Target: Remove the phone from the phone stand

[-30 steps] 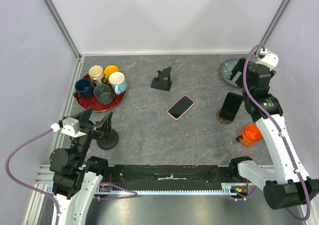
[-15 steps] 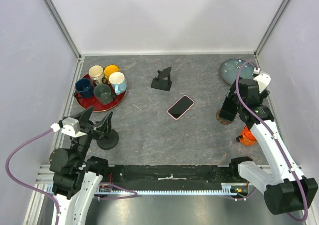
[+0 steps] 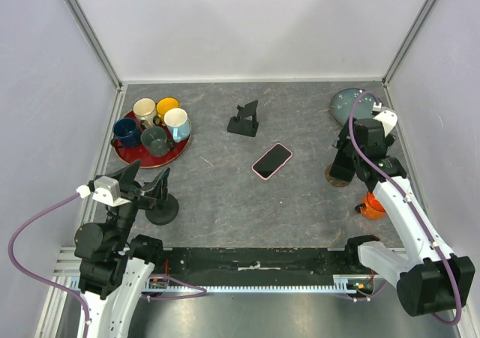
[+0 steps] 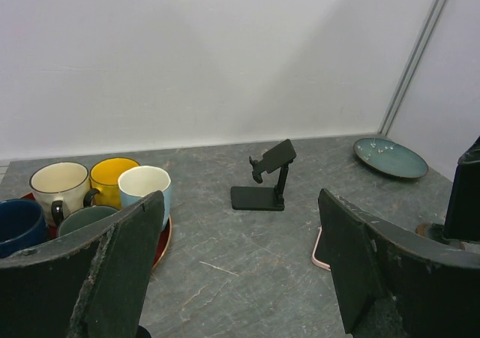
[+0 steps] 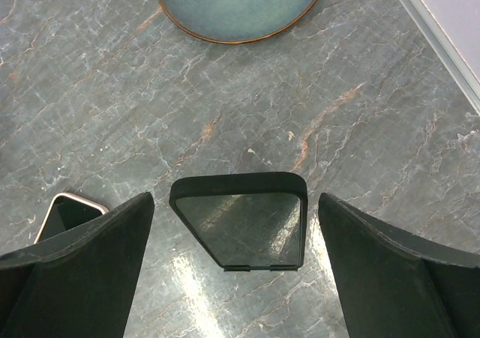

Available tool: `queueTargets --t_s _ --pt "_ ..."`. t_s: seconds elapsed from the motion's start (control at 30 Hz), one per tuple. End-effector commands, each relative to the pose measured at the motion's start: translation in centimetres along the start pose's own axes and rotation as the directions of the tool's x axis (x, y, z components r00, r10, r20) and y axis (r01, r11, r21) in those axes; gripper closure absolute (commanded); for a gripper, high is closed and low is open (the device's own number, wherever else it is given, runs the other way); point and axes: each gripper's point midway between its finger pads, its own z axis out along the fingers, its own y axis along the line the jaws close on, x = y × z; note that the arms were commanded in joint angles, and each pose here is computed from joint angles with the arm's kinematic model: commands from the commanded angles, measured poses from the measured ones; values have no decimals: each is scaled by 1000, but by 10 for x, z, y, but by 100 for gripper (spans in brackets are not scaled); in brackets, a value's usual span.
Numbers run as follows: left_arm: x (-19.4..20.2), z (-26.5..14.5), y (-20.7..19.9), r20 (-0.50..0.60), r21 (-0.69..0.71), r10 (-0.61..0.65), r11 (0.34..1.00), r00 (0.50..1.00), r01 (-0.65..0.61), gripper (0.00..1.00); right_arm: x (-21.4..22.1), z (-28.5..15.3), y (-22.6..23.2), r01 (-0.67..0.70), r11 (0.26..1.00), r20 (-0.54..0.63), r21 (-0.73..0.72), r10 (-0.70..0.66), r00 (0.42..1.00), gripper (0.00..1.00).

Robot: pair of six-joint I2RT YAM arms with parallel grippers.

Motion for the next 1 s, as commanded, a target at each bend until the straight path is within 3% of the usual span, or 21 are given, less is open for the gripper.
queueTargets --t_s 0.0,0.23,0.6,0.97 --pt "-23 -17 -3 104 14 31 999 994 -33 10 -3 7 -2 -1 1000 31 24 0 1000 2" --pt "-23 -17 -4 104 16 32 999 994 -34 10 8 16 -7 10 999 19 52 -11 1000 2" --pt "-22 -17 -4 102 19 32 999 994 -34 10 15 19 -2 36 999 -8 21 -35 999 15" --pt "-22 -17 -5 103 24 31 999 994 -34 10 -4 5 1 44 999 35 -10 -44 998 46"
